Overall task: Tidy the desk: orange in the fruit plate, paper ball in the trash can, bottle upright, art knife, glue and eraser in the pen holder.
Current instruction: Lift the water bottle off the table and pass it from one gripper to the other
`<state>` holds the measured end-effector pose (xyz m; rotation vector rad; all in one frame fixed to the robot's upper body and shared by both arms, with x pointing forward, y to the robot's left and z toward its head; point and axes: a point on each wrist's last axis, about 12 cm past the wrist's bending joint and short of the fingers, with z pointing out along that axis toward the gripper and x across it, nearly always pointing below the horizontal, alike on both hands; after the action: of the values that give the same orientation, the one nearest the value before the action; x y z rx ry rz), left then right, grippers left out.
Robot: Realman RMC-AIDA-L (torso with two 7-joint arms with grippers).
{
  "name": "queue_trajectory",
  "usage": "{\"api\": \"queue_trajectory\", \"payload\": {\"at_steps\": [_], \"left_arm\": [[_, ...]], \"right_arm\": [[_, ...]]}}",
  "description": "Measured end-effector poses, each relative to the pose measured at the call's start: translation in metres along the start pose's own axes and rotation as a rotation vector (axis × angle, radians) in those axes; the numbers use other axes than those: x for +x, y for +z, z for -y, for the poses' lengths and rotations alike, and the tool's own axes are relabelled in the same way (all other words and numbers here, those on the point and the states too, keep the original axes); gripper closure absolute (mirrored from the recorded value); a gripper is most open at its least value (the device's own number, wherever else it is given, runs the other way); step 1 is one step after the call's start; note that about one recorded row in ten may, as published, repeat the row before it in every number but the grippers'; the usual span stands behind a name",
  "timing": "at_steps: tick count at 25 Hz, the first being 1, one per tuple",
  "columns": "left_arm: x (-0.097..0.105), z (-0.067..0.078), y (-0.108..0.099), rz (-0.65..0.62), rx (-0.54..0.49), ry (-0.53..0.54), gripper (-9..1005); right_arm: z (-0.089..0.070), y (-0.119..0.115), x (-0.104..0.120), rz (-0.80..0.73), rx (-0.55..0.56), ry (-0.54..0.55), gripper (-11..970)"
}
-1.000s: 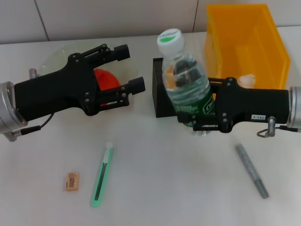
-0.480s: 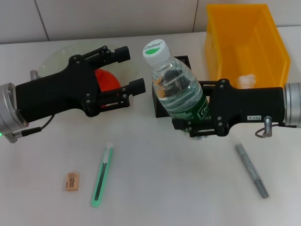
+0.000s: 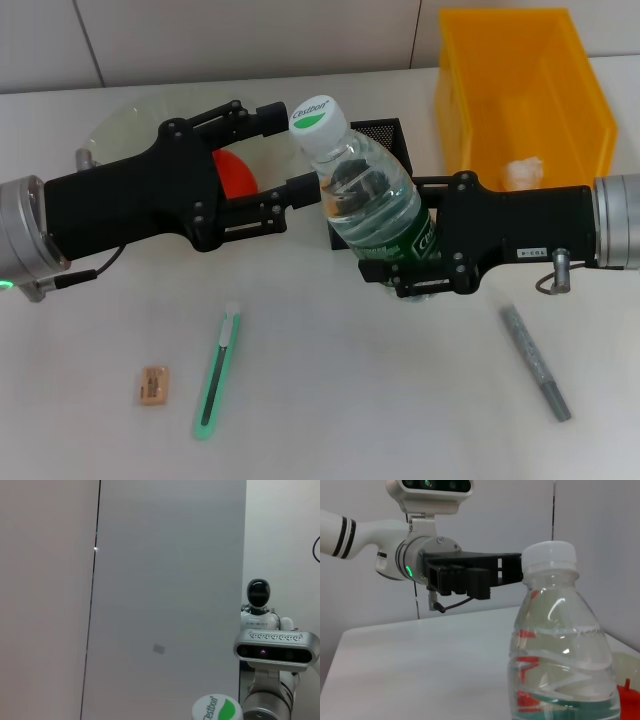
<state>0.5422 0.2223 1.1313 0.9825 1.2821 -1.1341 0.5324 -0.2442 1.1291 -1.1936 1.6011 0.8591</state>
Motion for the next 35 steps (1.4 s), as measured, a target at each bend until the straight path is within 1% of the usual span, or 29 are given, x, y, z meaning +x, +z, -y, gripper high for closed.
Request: {"api": "queue_trajectory", "payload": {"at_steps": [4,7,15,22,28,35], "left_arm": [[0.001,0.000,0.002,0.011,0.000,-0.008,183],[0.002,0.000,0.004,0.052,-0.013,-0.014,183],[0.011,-0.001,0.003,0.172,-0.090,-0.070,183],[0.024,0.002,0.007,0.195,-0.114,-0.123,184],[0.025,0.002,0.011,0.209,-0.107,-0.142,183],[0.019,0.002,0.013,0.265,-0.099,-0.146,183]], "right_arm": [[0.000,0.001,-0.001,0.006,-0.001,-0.006,240],[0.000,0.002,-0.003,0.010,0.000,-0.012,240],[0.001,0.005,-0.008,0.035,0.001,-0.030,240],[0.003,0.005,-0.012,0.058,0.010,-0.047,238],[0.007,0.009,-0.013,0.058,0.024,-0.049,239],[0.009,0.012,-0.013,0.048,0.040,-0.050,240]]}}
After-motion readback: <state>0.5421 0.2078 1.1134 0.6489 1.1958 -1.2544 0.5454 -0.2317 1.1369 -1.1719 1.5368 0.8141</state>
